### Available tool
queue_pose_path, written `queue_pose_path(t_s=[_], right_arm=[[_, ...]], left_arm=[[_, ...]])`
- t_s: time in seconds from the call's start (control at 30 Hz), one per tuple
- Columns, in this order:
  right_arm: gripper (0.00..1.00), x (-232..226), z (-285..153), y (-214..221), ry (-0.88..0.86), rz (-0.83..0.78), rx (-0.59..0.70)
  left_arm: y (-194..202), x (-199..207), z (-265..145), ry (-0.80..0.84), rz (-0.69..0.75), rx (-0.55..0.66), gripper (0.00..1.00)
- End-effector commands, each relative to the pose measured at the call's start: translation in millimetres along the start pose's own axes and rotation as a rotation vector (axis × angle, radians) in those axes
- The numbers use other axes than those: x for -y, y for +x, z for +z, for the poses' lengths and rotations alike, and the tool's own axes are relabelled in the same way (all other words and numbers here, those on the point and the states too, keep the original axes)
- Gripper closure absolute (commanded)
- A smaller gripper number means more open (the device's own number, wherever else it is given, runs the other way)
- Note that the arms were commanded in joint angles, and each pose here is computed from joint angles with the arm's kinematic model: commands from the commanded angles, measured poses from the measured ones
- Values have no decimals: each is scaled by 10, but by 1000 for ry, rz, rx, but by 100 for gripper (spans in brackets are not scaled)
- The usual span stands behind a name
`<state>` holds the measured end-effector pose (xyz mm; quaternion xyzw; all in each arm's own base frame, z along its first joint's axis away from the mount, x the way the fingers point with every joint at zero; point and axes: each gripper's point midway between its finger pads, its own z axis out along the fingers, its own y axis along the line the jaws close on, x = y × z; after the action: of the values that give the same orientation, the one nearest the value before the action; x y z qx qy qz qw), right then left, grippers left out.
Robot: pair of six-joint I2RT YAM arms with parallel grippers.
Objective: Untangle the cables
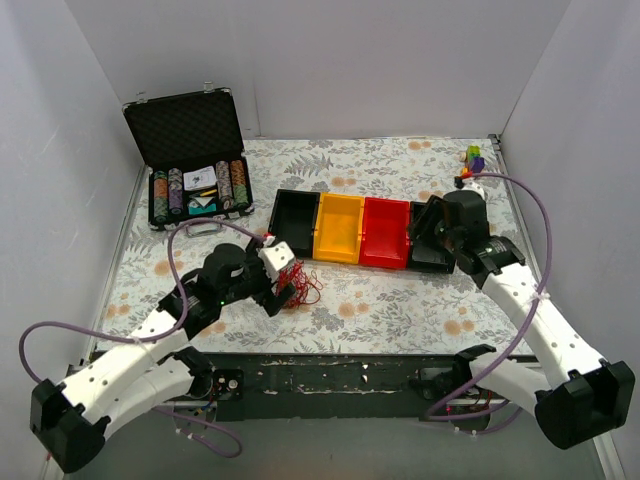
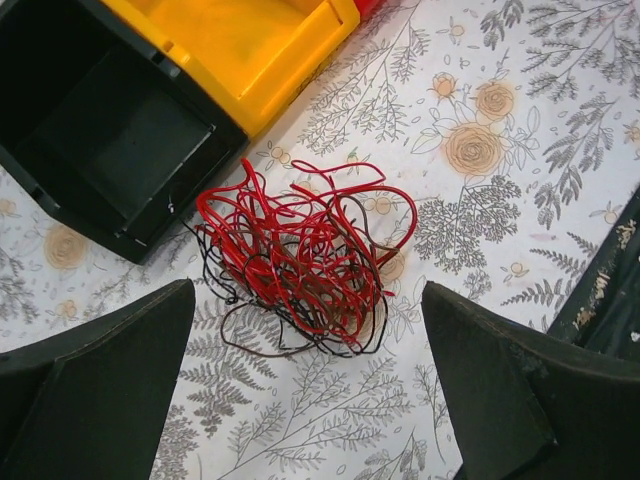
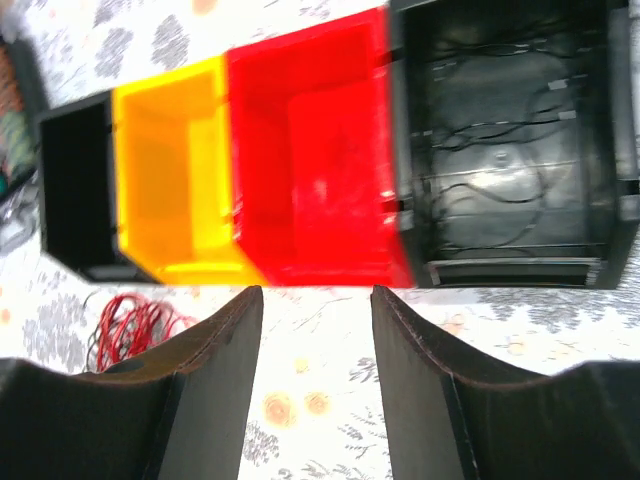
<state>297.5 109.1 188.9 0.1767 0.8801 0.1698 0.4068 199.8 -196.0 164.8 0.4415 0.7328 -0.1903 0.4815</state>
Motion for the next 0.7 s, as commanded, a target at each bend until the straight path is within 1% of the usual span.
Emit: queue_pose_path(t_s=[0.0,0.07,0.13,0.27,0.37,0.43,0.5,0.57,0.63,0.67], right_arm=[[44,-148,-8,130,4,-86,0],[43,-68,42,159,49,-111,-19],[43,-85,74,173,37,-121,-24],[46,-256,88,228,-60,-145,-32],[47,-477,88,388,-148,-196,-31],[47,-662,89,627,-267,-241,-75],[48,-854,79,831,-377,-259,-107],[48,-1013,87,1012,-440,-288,-130],[48,-1196,107,1238,-494,-343,-169],[48,-1329,109,1311,-531,-374,-169]], left_arm=[[12,-111,216,-48,-116,-27,2],[15,-107,285,-38,-134,-39,2],[7,-109,332,-34,-147,-44,2],[62,-109,371,-41,-171,-47,2],[126,-96,385,-53,-198,-41,5],[141,-80,405,-49,-219,-35,11],[163,-77,428,-51,-237,-35,20],[175,-93,449,-61,-247,-30,27],[175,-169,445,-97,-270,-17,37],[169,-194,433,-103,-283,-11,41]])
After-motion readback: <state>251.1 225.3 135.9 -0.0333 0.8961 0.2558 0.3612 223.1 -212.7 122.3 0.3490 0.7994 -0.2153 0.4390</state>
